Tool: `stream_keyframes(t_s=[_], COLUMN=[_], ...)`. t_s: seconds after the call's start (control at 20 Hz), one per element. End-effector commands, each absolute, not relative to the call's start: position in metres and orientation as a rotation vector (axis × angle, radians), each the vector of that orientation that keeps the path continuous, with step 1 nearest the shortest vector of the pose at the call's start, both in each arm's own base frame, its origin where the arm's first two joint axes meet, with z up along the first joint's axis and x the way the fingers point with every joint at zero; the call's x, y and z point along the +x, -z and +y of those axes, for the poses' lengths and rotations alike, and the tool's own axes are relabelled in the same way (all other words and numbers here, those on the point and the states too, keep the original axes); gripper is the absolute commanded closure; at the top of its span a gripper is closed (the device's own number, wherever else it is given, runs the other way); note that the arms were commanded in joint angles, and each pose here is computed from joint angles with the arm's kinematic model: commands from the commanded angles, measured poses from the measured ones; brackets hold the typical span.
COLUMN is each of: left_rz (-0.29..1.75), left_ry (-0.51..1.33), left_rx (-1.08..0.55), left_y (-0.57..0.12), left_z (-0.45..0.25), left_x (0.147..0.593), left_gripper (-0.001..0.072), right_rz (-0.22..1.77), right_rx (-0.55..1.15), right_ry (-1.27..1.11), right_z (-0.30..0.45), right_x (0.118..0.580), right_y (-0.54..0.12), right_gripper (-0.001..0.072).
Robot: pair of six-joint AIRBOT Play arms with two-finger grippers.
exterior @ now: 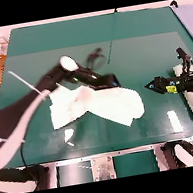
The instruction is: Fold the shirts.
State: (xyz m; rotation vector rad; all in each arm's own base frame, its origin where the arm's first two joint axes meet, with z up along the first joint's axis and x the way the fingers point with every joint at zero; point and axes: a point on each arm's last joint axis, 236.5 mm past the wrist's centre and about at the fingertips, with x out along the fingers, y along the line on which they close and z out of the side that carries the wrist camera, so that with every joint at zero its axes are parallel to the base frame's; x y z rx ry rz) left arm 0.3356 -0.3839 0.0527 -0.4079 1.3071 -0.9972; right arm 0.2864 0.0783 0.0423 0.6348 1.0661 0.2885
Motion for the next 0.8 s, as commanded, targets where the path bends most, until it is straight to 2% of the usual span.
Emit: stream_keyframes(t_s=[0.0,0.15,0.2,0.25,0.3,0.5,0.75], left_rz=[1.409,1.44,1.441,1.452,1.47,1.578,1.256], left_ry=[0.89,0.512,0.429,0.371,0.34,0.327,0.377], left_rx=[-0.474,-0.323,-0.308,-0.319,-0.347,-0.477,-0.715], left_y=[-0.088,-0.073,-0.067,-0.056,-0.041,0.043,0.047], left_z=[-0.273,-0.137,-0.109,-0.091,-0.082,-0.094,-0.127], left_x=[0.354,0.356,0.348,0.334,0.32,0.263,0.321], left_gripper=[-0.0006,-0.0006,-0.0006,-0.0006,-0.0007,-0.0007,-0.0005], right_rz=[1.044,1.042,1.049,1.065,1.091,1.217,1.302], right_rx=[0.678,0.69,0.686,0.675,0.65,0.665,0.709], right_ry=[-0.31,-0.317,-0.313,-0.302,-0.282,-0.219,-0.204], right_z=[0.085,0.087,0.087,0.084,0.08,0.077,0.093], right_x=[0.29,0.29,0.289,0.286,0.281,0.252,0.227], right_y=[-0.05,-0.051,-0.048,-0.042,-0.032,0.014,0.06], right_gripper=[0.0695,0.0683,0.0563,0.0336,0.0241,0.0238,0.0238])
